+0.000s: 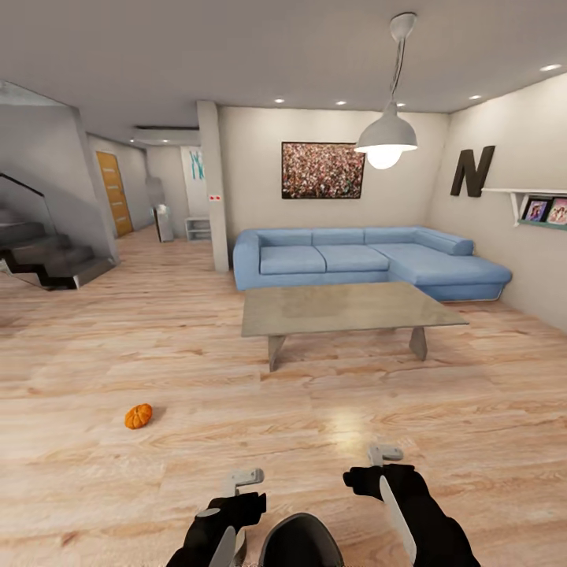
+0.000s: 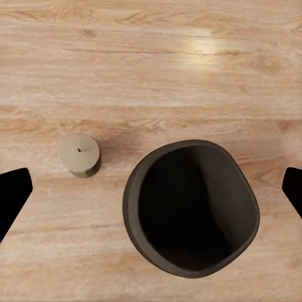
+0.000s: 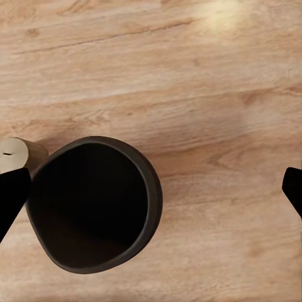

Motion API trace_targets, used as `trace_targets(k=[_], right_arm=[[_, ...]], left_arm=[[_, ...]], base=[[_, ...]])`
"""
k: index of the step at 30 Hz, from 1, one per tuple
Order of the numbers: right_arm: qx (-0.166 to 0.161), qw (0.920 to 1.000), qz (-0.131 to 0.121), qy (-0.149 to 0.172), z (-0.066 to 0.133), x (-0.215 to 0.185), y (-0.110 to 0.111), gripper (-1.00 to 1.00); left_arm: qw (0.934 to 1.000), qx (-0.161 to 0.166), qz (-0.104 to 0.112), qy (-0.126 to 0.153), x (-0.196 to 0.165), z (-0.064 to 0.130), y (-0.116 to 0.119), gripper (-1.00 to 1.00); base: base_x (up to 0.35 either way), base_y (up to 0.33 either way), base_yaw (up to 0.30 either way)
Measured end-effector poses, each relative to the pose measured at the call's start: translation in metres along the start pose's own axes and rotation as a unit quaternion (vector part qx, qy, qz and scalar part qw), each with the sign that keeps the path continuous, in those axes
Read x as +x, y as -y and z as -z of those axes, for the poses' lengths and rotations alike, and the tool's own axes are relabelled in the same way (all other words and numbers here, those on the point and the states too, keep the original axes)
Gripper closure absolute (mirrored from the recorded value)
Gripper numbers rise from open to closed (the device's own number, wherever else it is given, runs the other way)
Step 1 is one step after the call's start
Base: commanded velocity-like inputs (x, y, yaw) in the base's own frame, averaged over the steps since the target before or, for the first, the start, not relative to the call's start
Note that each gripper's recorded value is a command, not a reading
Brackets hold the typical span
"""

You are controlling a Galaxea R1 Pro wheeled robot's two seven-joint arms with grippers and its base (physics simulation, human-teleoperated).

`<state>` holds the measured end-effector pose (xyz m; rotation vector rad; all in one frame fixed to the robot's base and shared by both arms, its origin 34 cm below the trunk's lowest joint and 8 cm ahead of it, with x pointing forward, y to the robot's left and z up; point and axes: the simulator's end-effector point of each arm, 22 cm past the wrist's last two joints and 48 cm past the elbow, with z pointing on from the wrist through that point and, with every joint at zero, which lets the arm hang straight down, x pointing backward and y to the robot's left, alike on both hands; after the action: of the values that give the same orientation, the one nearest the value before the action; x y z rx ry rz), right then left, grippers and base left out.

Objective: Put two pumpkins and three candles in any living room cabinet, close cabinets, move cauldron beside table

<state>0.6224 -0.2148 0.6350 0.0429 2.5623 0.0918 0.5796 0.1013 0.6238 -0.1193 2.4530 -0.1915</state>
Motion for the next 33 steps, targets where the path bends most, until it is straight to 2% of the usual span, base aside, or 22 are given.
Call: trace_targets(k=[17, 28, 33], right_arm=[[0.0, 1.0, -0.001, -0.004, -0.028, 0.024, 0.003, -1.0], [0.0, 1.0, -0.001, -0.005, -0.045, 0.038, 0.004, -1.0], [0.0, 1.0, -0.001, -0.006, -0.052, 0.046, 0.005, -1.0]], left_arm=[[0.9996, 0.002, -0.016, -0.023, 0.045, -0.028, -0.001, -1.0], [0.9996, 0.002, -0.018, -0.024, 0.061, -0.043, -0.004, -1.0], [0.9995, 0.003, -0.018, -0.024, 0.068, -0.05, -0.005, -1.0]], base=[[0.0, 0.0, 0.034], [0.0, 0.0, -0.174], [0.0, 0.0, -0.04]])
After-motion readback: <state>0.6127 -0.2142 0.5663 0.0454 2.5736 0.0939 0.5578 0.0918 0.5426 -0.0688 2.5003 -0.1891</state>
